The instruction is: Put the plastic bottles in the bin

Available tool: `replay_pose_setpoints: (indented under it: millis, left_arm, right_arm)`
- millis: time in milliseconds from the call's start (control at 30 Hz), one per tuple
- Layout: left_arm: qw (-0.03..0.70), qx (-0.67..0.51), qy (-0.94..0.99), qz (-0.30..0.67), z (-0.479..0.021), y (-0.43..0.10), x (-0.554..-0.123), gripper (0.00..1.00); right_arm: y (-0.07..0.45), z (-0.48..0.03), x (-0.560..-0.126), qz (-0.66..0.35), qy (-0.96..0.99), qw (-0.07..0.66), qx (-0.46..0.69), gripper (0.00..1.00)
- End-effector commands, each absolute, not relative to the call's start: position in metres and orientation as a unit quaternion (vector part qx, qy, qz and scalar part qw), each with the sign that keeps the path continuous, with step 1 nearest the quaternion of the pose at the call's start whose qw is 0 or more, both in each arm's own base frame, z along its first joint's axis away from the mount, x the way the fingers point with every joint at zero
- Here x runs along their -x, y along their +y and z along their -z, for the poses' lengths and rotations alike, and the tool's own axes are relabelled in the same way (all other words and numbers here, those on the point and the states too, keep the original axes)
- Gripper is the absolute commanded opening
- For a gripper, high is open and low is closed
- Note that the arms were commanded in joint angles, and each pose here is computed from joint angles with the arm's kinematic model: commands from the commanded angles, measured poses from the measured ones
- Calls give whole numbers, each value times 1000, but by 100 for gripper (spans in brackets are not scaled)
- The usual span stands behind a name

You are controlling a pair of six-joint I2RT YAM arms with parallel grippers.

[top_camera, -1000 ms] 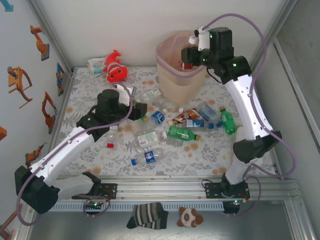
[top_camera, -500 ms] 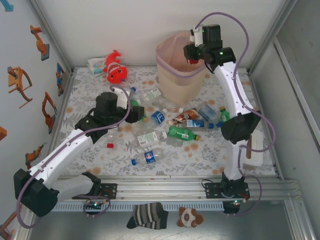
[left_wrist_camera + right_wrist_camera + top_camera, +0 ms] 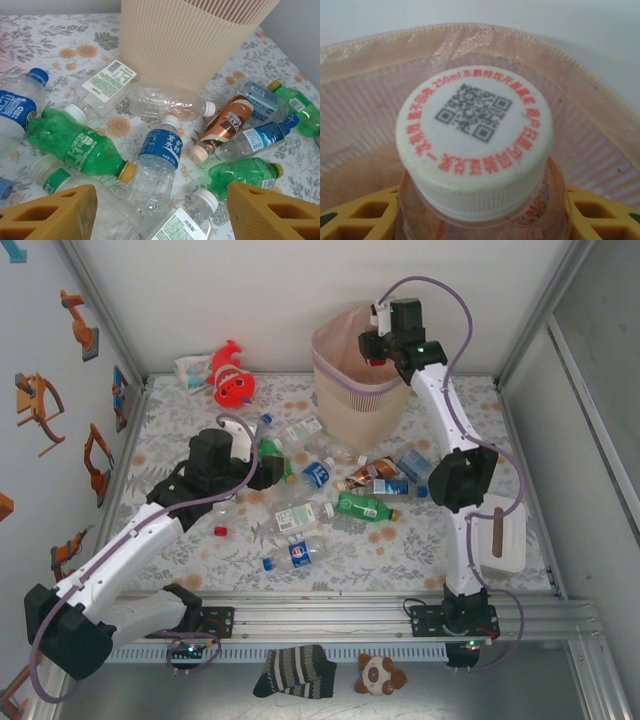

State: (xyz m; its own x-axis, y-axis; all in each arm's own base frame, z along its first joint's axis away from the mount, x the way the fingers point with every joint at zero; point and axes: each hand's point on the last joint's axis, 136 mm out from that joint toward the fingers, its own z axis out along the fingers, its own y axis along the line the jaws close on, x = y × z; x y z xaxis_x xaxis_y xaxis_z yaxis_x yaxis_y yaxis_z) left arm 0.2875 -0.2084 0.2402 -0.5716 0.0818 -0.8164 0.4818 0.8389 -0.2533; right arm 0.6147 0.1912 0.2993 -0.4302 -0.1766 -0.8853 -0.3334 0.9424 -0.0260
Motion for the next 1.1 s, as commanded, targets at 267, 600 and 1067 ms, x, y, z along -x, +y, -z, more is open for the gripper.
replay_pose_setpoints:
  millis: [267,600,1067]
  left_arm:
    - [443,-137,861,212,-238,-185,-276,69]
    - [443,-128,864,203,-233,-177,-274,69]
    - [444,-122,865,200,-231,-172,-270,69]
  right_arm:
    - [199,-294,-659,-100,809,570,103,55]
    - [199,-250,-663,-85,831,537,117,56]
    - [197,-284,-655,-83,817,557,123,70]
